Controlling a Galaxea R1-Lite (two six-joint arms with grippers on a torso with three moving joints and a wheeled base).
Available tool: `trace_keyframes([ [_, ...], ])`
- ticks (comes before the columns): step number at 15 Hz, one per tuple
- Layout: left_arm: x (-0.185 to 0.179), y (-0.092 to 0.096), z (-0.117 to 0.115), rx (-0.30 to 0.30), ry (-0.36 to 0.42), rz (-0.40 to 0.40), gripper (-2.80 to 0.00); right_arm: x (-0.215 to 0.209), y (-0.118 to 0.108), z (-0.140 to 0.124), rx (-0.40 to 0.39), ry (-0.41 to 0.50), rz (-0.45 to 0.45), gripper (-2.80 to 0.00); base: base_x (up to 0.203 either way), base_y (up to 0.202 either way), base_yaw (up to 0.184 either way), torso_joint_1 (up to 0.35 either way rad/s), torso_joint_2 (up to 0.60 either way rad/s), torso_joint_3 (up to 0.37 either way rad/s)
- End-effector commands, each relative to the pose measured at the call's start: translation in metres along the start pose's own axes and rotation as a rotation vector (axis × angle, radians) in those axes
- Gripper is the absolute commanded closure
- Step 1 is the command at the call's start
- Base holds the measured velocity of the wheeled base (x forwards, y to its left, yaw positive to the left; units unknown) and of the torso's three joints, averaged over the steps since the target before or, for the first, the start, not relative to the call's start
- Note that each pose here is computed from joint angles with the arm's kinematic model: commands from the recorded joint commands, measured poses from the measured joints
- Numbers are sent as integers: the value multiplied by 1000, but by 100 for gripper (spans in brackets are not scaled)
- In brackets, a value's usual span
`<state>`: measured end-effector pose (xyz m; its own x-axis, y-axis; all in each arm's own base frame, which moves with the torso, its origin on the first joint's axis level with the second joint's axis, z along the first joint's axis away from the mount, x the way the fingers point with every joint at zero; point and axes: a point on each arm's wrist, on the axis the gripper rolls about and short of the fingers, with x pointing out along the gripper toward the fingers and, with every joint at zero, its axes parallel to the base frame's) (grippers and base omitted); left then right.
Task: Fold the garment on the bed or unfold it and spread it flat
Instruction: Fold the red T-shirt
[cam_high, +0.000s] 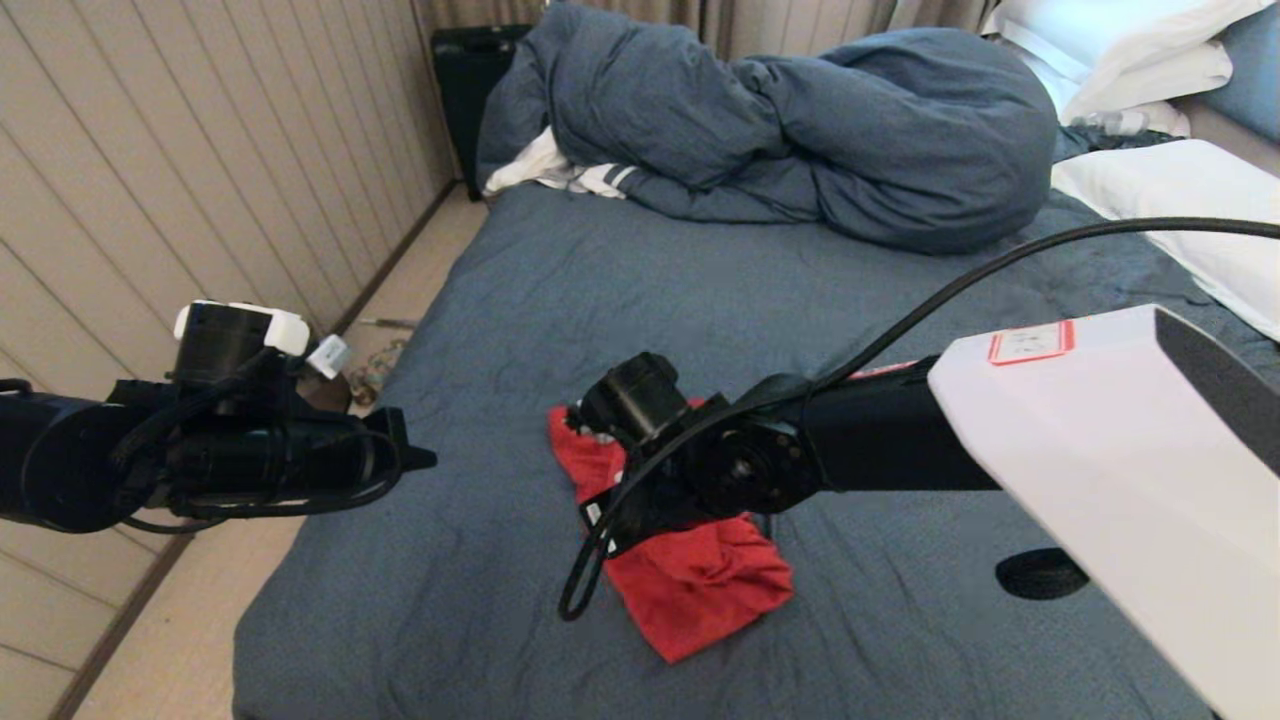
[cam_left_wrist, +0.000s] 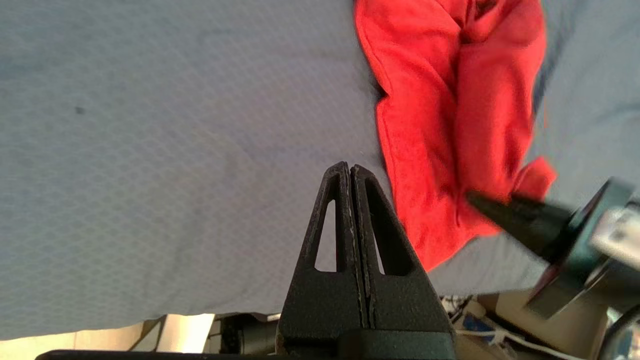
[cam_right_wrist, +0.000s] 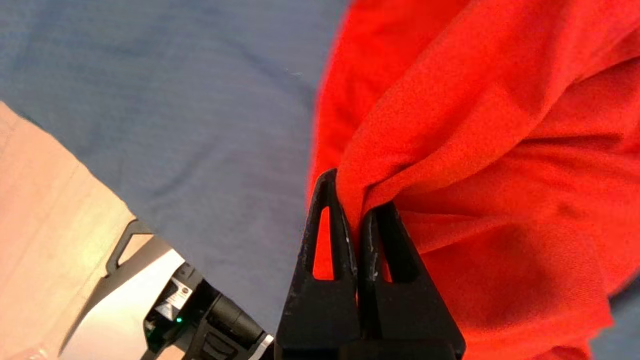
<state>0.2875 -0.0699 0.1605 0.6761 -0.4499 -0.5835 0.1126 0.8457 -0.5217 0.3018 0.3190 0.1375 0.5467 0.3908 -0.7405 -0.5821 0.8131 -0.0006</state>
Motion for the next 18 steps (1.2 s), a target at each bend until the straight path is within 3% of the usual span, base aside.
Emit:
trace_keyframes([
  [1, 1, 0, 0, -3, 3, 0, 0, 12, 9, -5, -15, 23, 5, 0, 0, 0, 0, 0, 0, 0],
  [3, 2, 1, 0, -4, 5, 0, 0, 15, 13, -8, -24, 29, 1, 0, 0, 0, 0, 0, 0, 0],
  [4, 2, 1, -1, -4, 6, 1, 0, 15, 13, -8, -25, 31, -3, -280, 0, 0, 0, 0, 0, 0],
  [9, 2, 1, -1, -4, 7, 0, 0, 6, 8, -4, -10, 8, -5, -280, 0, 0, 0, 0, 0, 0],
  [13, 1, 0, 0, -3, 4, -2, 0, -32, 2, 16, 29, -95, 0, -280, 0, 0, 0, 0, 0, 0],
  [14, 1, 0, 0, -3, 4, -2, 0, -36, -2, 19, 48, -110, -21, 0, 0, 0, 0, 0, 0, 0],
  [18, 3, 2, -2, -7, 15, -2, 0, -63, -36, 25, 115, -157, -117, 0, 0, 0, 0, 0, 0, 0],
])
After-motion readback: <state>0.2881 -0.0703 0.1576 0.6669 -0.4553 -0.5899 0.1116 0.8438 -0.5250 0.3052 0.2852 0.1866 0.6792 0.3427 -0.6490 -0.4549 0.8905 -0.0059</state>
